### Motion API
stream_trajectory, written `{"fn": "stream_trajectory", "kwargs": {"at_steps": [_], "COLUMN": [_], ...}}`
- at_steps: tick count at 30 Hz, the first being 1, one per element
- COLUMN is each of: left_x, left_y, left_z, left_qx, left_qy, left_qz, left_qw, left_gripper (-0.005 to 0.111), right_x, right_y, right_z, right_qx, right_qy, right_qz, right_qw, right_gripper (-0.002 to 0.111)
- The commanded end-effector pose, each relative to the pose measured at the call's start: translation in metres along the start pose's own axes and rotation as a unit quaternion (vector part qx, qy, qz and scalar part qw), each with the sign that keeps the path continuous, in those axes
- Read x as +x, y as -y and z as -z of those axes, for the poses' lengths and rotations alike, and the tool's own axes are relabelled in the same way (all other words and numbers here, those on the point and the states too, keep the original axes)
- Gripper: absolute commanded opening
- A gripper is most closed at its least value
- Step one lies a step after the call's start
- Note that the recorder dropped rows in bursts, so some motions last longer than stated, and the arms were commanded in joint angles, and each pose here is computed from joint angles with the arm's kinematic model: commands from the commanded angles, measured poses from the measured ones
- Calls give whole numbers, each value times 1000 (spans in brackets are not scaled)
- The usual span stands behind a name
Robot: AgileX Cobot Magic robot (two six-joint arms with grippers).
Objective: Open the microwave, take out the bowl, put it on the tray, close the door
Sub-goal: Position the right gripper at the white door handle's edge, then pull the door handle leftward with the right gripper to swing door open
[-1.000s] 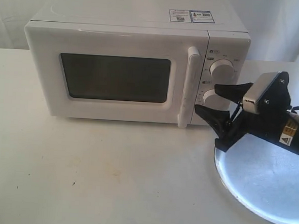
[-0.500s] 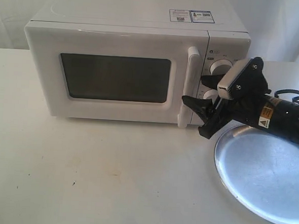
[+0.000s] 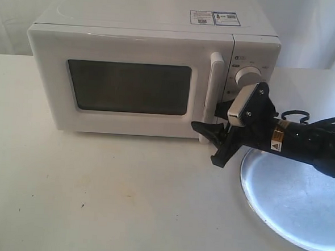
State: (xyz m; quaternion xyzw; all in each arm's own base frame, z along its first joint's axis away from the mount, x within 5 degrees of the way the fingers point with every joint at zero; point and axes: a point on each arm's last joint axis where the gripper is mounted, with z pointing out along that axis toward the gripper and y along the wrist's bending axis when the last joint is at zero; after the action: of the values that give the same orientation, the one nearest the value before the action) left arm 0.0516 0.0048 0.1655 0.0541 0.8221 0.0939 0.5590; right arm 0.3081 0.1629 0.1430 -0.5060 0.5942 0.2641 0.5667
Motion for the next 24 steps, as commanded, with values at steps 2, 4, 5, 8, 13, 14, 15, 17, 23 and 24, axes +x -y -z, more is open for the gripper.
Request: {"fn": "stream_trajectory", "kwargs": {"at_steps": [2,4,5,8,13,14,15,17,23,24], "left_x": [-1,-1,-1,-1,-1,-1,-1,-1,-1,-1], "left_y": [0,0,0,0,0,0,0,0,0,0], "left_z": [0,0,0,0,0,0,0,0,0,0], "left_qx": [4,4,4,4,4,4,4,4,4,4], "left_qy": [2,2,2,2,2,2,2,2,2,2], "left_qz": [4,4,4,4,4,4,4,4,4,4], "left_qw": [1000,1000,1000,1000,1000,1000,1000,1000,1000,1000], "left_gripper": [0,0,0,0,0,0,0,0,0,0], "right_x": [-18,-18,-17,-17,-23,-23,-22,-21,-24,-26], "right_y": [-8,-7,-5,-5,-7,-7,-9,-13,-18,-17], "right_z": [2,1,0,-1,0,0,0,1,4,4], "right_qx": [-68,-72,-71,-82,-108,-109,-118,-139,-168,-166], "right_qy": [83,73,62,52,79,78,76,70,64,65], "right_qz": [18,8,4,1,-3,-2,2,19,39,37], "right_qw": [994,995,996,995,991,991,990,988,983,983], "right_gripper": [45,42,41,34,24,22,14,0,0,0]}}
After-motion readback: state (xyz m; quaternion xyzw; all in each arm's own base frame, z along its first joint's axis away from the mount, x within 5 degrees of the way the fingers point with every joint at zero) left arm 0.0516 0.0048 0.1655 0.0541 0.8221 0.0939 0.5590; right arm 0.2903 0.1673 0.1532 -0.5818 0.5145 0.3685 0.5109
